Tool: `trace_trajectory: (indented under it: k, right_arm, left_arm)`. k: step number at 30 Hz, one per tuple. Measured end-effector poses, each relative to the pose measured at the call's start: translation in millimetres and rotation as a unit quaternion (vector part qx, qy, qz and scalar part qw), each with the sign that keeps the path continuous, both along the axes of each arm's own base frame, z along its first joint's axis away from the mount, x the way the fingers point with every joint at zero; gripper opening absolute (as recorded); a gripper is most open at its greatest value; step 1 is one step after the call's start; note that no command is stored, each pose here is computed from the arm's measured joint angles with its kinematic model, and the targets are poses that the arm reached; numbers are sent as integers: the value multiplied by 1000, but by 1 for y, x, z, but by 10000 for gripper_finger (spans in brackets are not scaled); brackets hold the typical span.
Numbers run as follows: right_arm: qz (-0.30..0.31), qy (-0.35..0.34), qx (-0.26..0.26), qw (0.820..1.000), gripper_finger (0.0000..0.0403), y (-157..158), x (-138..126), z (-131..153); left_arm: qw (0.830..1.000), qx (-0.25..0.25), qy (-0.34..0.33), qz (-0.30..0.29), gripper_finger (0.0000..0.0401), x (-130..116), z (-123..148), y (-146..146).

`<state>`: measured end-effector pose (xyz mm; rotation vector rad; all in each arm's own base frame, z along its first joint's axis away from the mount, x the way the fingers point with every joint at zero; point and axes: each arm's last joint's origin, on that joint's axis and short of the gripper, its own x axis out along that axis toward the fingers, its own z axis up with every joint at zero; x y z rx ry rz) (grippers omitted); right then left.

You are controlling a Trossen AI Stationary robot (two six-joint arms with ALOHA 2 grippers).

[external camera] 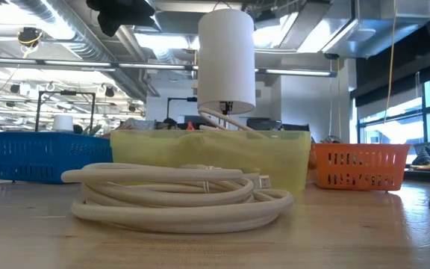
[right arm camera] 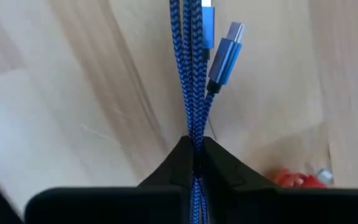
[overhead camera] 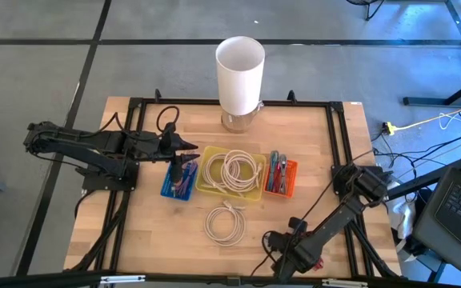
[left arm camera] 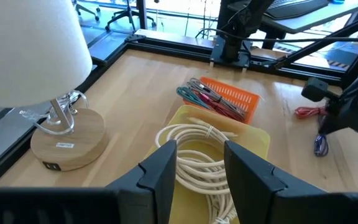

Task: Pick & Place USB Port
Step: Put the dark blue patterned USB cable into the orange bin

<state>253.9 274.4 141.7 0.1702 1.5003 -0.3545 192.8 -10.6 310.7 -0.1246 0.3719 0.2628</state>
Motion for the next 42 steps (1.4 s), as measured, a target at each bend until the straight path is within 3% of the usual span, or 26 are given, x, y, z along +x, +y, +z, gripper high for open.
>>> trace_trajectory:
  k: [5,9,15,20,25,30,34,38,42]
  right_arm:
    - [0,-17,-7,1000,8,2,4,26]
    - [-10,-65,-96,993,7,-3,9,57]
    - [-146,-150,-238,948,7,-36,18,86]
    - [-192,-219,-268,918,7,-68,31,95]
    - [-225,-222,-299,901,7,-117,21,110]
    - [-289,-246,-279,882,7,-160,-29,122]
    - [-342,-320,-186,864,7,-174,-65,121]
    - [-362,-394,-88,840,7,-179,-74,110]
    - [-369,-410,-60,832,7,-187,-71,91]
  left_arm:
    - [1000,0,0,0,127,0,0,0]
    - [1000,0,0,0,127,0,0,0]
    - [1000,-1,0,0,127,0,0,0]
    - [1000,-5,-1,1,127,0,0,0]
    - [1000,-10,0,-8,127,0,0,-1]
    - [1000,-13,-1,-16,127,0,0,-1]
    - [1000,-12,0,-16,127,0,0,-1]
    - [1000,-11,0,-13,127,0,0,-1]
    - [1000,-10,0,-13,127,0,0,-1]
